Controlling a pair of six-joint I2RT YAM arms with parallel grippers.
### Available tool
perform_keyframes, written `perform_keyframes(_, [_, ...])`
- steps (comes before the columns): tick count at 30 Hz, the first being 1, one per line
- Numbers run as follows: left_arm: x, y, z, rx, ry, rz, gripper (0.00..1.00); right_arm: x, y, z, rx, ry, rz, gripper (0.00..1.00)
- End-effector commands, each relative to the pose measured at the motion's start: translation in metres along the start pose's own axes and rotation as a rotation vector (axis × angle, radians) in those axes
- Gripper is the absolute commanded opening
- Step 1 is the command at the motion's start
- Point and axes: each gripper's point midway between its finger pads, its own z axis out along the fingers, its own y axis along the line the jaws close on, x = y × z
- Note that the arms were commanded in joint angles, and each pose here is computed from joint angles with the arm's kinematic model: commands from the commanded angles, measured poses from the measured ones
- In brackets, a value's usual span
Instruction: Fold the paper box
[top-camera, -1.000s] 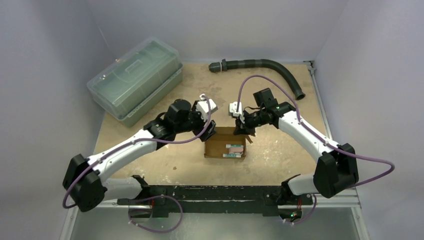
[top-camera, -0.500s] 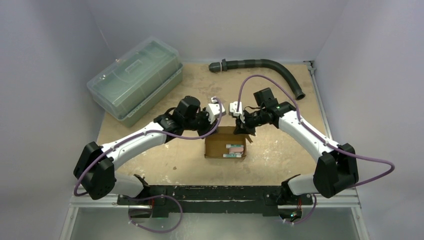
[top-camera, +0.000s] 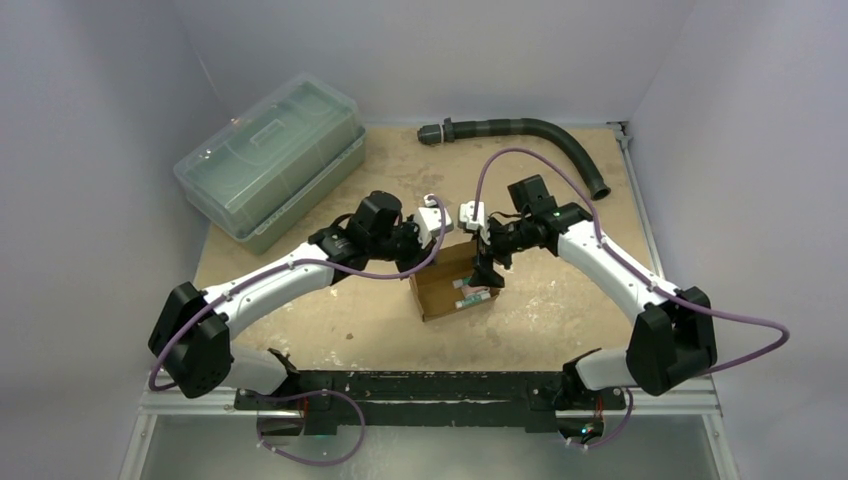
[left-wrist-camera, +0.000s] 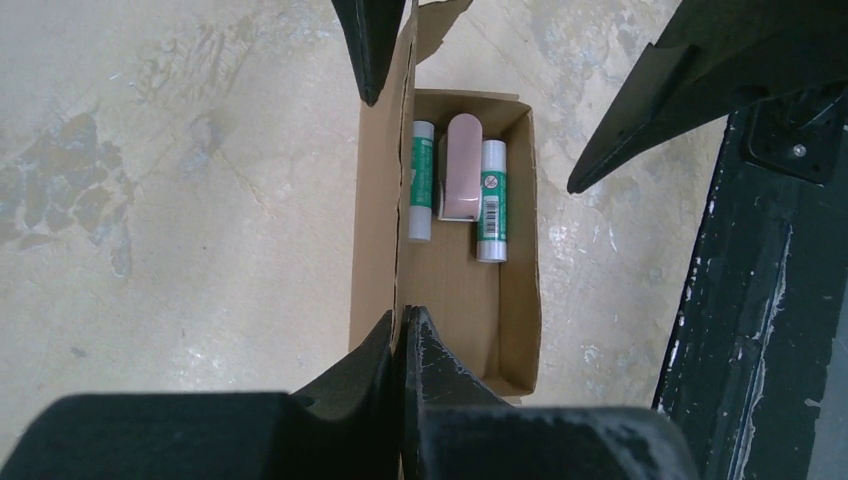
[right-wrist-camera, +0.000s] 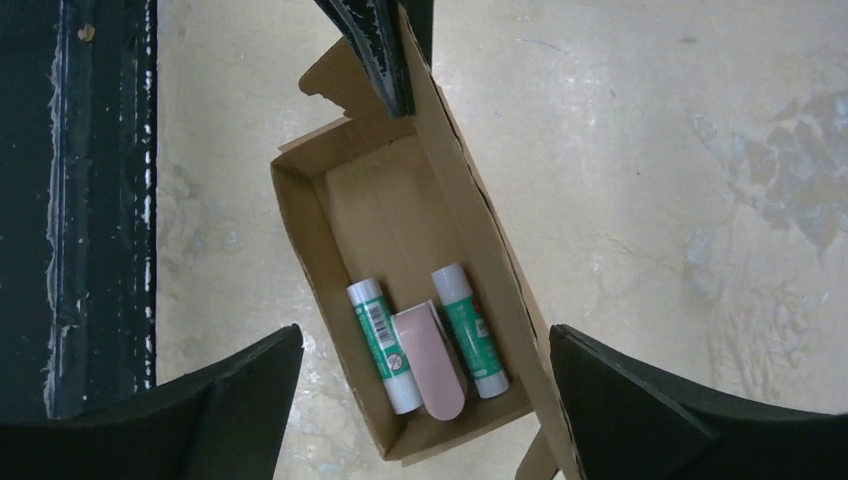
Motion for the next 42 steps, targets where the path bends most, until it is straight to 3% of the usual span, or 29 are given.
perform_keyframes(1, [-0.011,0.006,-0.009,-0.055,-0.037,0.025,0.00,-0.028,-0.007,-0.026,0.054,-0.094,0.005,0.99])
perform_keyframes(8, [-0.011,0.003,-0.011,-0.065,-0.054,0.003,0.00,-0.035,-0.017,-0.081,0.138,-0.230,0.041,0.99])
perform_keyframes(14, [-0.010,0.000,-0.011,-0.062,-0.059,-0.007,0.00,-0.023,-0.066,-0.123,0.410,-0.341,0.225,0.95])
perform_keyframes(16, [-0.010,-0.001,-0.011,-0.058,-0.063,-0.009,0.00,-0.009,-0.090,-0.137,0.552,-0.381,0.339,0.84])
perform_keyframes(20, [-0.010,-0.003,-0.010,-0.058,-0.071,-0.017,0.00,0.023,-0.113,-0.136,0.670,-0.397,0.509,0.40])
perform_keyframes(23, [-0.010,-0.003,-0.011,-0.059,-0.078,-0.023,0.00,0.046,-0.119,-0.116,0.618,-0.360,0.646,0.19])
perform_keyframes(26, [-0.012,-0.004,-0.012,-0.061,-0.085,-0.025,0.00,0.067,-0.117,-0.091,0.508,-0.314,0.762,0.09])
perform_keyframes(30, [-0.011,-0.004,-0.013,-0.062,-0.087,-0.025,0.00,0.077,-0.110,-0.073,0.416,-0.285,0.813,0.05])
perform_keyframes(42, [-0.012,-0.005,-0.011,-0.057,-0.089,-0.027,0.00,0.059,-0.072,-0.021,0.160,-0.221,0.765,0.03])
